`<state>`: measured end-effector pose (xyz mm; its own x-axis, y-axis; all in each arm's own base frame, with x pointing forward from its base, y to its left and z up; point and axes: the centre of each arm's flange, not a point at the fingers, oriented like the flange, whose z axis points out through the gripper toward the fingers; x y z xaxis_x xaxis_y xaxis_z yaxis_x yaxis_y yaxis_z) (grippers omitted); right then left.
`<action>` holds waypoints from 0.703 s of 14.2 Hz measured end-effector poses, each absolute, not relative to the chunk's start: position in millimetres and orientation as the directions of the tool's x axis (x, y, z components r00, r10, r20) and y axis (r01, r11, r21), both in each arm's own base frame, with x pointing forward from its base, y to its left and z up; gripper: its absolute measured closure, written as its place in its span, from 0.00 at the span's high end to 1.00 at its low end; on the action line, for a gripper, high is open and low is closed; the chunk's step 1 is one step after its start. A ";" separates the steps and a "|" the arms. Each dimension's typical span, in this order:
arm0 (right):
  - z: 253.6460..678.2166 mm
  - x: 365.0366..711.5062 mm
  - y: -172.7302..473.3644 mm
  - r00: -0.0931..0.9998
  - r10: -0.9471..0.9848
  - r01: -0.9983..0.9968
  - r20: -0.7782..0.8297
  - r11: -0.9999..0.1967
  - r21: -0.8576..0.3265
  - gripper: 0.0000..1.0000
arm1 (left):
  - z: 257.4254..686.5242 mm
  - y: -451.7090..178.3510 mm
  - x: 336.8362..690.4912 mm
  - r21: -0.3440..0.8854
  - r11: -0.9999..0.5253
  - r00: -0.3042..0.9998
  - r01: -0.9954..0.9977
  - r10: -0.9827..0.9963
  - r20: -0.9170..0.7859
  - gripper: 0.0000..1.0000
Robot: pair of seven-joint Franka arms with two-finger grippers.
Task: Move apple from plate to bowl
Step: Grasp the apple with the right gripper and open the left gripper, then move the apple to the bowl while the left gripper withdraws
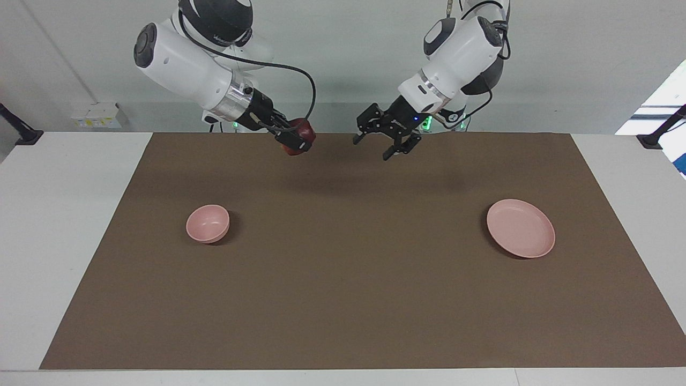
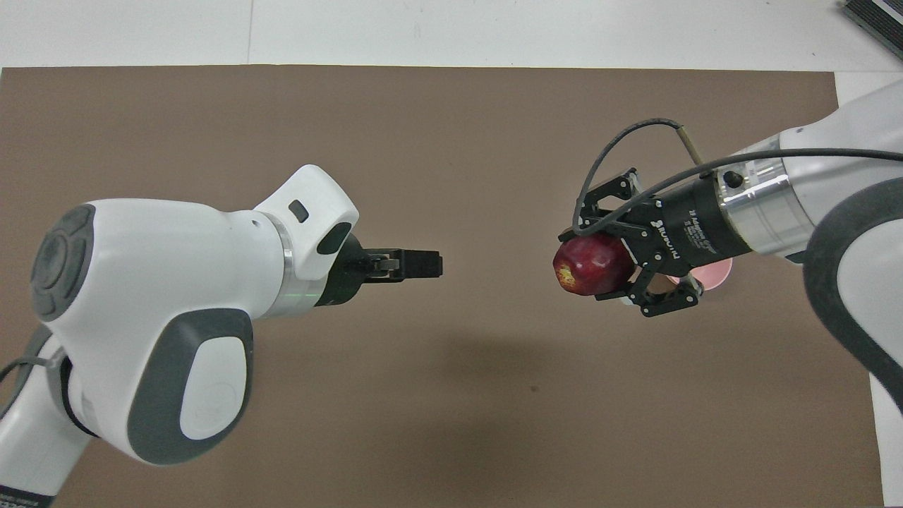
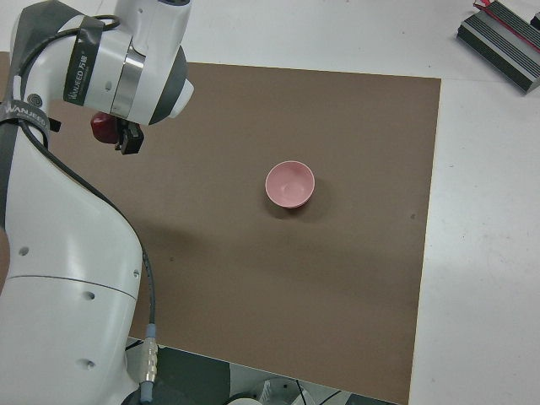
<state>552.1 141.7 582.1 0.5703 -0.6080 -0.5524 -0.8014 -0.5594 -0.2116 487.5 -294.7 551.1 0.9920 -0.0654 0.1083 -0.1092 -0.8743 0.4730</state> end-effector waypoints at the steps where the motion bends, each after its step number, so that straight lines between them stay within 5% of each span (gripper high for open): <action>1: 579.4 552.0 130.2 0.637 -0.592 -0.750 -0.493 -0.623 -0.221 0.78 | 546.8 -277.9 492.8 0.408 -0.906 0.991 -0.116 -0.081 0.103 1.00; 6: 551.4 559.6 111.2 0.918 -0.342 -0.379 -0.201 -0.906 -0.189 0.78 | 540.4 -190.5 521.9 0.143 -0.984 0.988 -0.104 -0.086 0.126 1.00; 10: 493.0 579.3 78.4 0.992 -0.110 -0.115 -0.055 -0.989 -0.094 0.78 | 542.1 -123.3 540.7 0.076 -0.988 0.981 -0.137 -0.124 0.150 1.00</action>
